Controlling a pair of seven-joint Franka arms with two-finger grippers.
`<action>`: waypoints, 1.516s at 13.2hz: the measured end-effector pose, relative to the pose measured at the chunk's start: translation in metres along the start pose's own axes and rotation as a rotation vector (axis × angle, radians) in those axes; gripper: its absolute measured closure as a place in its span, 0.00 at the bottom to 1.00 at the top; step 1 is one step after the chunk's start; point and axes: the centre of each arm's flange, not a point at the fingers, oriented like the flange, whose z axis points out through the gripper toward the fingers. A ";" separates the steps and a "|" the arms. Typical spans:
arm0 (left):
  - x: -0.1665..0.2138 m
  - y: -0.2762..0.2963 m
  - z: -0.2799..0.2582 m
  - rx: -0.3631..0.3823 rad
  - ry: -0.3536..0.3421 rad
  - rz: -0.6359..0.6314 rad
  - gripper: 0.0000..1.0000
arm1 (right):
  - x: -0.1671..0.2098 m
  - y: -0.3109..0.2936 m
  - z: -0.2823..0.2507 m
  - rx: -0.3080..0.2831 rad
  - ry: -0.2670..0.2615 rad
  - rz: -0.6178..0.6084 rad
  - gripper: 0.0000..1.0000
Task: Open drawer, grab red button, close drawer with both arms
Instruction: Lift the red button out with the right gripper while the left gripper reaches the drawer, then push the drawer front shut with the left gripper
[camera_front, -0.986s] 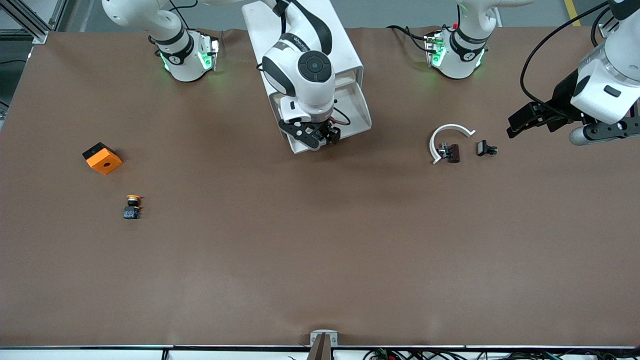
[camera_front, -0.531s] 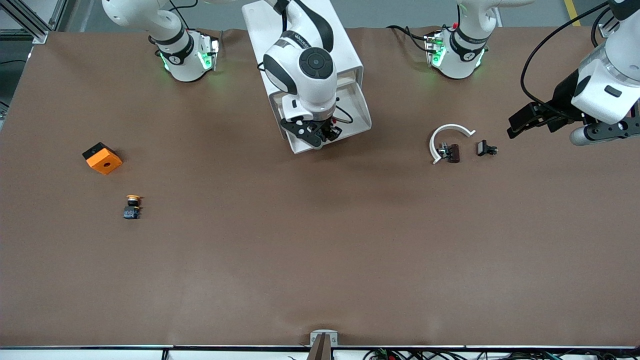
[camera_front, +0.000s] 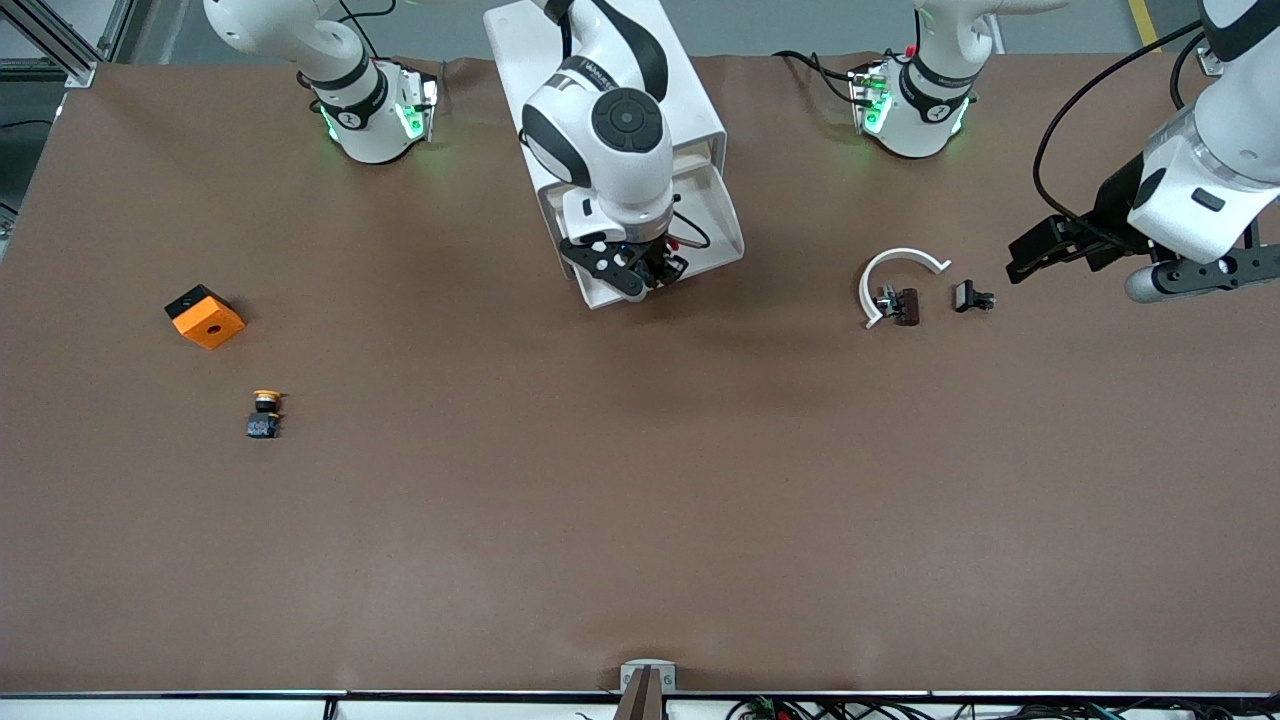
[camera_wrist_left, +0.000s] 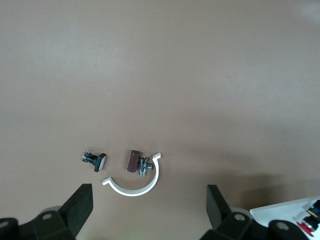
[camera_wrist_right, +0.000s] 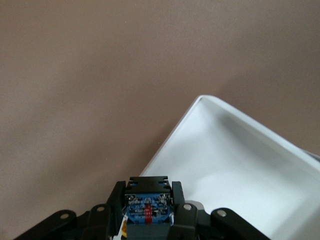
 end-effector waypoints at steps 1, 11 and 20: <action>0.002 0.001 0.003 0.000 -0.001 0.001 0.00 | 0.014 0.001 -0.007 -0.009 -0.007 -0.014 0.59; 0.027 0.106 0.133 -0.016 -0.079 0.071 0.00 | 0.280 0.114 -0.043 -0.032 -0.058 -0.295 0.59; -0.054 0.258 0.266 0.123 -0.125 -0.115 0.00 | 0.417 0.242 0.018 -0.056 0.033 -0.500 0.59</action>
